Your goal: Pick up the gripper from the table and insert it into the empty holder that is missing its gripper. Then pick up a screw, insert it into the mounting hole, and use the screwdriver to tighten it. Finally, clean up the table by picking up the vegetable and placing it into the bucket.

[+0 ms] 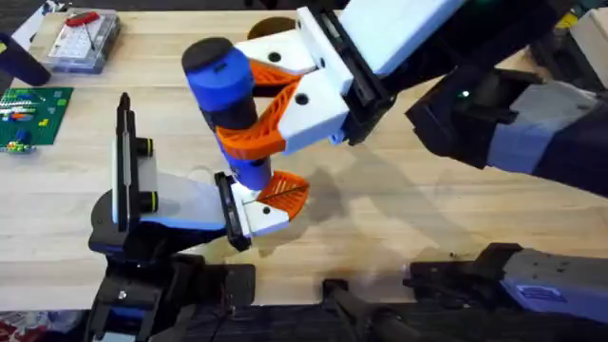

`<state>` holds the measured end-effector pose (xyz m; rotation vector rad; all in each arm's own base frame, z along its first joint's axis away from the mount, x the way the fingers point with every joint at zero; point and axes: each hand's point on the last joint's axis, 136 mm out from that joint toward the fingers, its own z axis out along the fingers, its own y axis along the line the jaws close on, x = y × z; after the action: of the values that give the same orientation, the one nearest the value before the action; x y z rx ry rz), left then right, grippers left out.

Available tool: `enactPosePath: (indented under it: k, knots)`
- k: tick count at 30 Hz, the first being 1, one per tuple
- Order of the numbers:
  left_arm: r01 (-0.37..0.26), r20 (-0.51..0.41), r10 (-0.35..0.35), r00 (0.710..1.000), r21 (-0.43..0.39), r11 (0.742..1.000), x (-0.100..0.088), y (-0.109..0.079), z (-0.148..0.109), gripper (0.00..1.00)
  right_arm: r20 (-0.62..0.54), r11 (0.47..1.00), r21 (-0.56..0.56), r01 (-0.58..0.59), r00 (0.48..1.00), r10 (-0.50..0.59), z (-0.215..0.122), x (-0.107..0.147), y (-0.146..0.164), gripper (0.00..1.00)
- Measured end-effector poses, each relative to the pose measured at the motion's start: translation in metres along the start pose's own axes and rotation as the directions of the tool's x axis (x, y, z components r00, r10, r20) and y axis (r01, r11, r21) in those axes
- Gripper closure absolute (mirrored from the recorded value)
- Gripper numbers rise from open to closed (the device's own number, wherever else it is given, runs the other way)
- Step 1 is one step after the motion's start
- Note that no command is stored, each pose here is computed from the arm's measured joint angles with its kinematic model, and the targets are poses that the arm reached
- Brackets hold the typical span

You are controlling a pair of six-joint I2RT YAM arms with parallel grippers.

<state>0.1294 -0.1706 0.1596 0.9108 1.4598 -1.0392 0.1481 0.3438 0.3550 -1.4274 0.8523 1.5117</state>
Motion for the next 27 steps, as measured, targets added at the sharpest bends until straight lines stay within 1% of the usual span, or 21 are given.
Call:
enactPosePath:
  k: [27]
  knots:
    - [0.005,0.000,-0.005,1.000,0.001,1.000,0.0001,-0.0002,0.0000,0.986,0.008,1.000,0.020,-0.009,1.000,0.009,0.0031,0.0037,0.0005,0.961]
